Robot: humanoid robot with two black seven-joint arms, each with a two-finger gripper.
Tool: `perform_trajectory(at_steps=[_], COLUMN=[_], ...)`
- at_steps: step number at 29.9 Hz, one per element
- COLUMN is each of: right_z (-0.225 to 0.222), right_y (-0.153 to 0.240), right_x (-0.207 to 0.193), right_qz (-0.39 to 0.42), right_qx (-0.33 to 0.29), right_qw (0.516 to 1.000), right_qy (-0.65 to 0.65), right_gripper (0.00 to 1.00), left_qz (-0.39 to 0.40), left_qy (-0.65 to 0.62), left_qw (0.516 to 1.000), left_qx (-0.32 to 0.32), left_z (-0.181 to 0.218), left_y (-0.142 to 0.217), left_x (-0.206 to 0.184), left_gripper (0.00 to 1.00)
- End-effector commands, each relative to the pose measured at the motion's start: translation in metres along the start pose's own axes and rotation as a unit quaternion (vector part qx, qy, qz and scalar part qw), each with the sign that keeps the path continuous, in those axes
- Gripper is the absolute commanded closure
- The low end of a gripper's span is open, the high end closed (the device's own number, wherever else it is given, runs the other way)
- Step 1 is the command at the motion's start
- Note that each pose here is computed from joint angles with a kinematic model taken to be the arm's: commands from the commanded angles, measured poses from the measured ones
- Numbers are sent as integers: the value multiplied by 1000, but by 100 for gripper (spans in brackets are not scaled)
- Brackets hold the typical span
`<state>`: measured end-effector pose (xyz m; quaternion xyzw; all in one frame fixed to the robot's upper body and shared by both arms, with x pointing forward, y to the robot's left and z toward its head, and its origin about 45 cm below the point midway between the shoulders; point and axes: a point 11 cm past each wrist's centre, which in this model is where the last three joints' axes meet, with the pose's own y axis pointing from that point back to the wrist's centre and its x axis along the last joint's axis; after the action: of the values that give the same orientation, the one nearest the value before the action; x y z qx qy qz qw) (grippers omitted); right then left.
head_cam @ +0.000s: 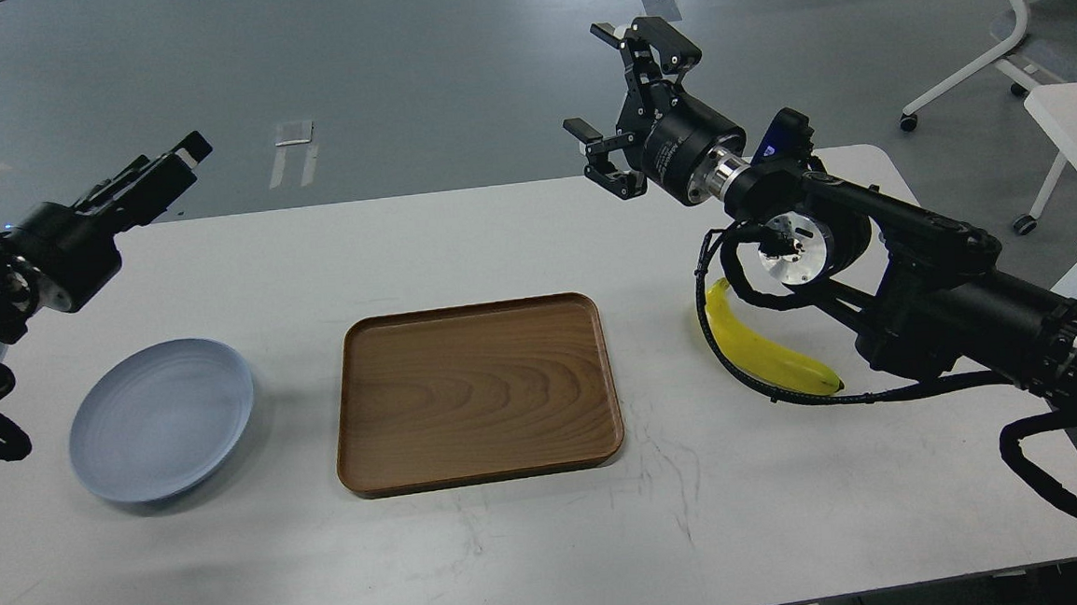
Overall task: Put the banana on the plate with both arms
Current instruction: 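Lower the left gripper toward the rim of the light blue plate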
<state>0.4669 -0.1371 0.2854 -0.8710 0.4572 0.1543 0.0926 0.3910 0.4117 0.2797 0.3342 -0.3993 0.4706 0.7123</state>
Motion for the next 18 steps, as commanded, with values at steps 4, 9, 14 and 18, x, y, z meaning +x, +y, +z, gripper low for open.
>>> perform_trajectory(at_steps=[4,9,14,18], right_z=[-20,-21,-21,-23], right_y=[-12,-15,-15,-16], right_x=[-13,-18,-19,-20], right_qz=[-16,-21,-22,-23], right_qx=[9,9,9,11], right_qw=[1000,1000,1000,1000], right_qy=[16,16,16,17], right_gripper=[0,0,0,0], left_qz=[-34,-53,-69,-72], left_qy=[-34,-66,-125,-131], left_qw=[997,992,983,980], left_qx=[67,91,118,129], left_z=[-43,-62,-88,-96], left_y=[45,70,90,96], left_x=[-6,-35,-43,-44], left_gripper=[3,3,3,3])
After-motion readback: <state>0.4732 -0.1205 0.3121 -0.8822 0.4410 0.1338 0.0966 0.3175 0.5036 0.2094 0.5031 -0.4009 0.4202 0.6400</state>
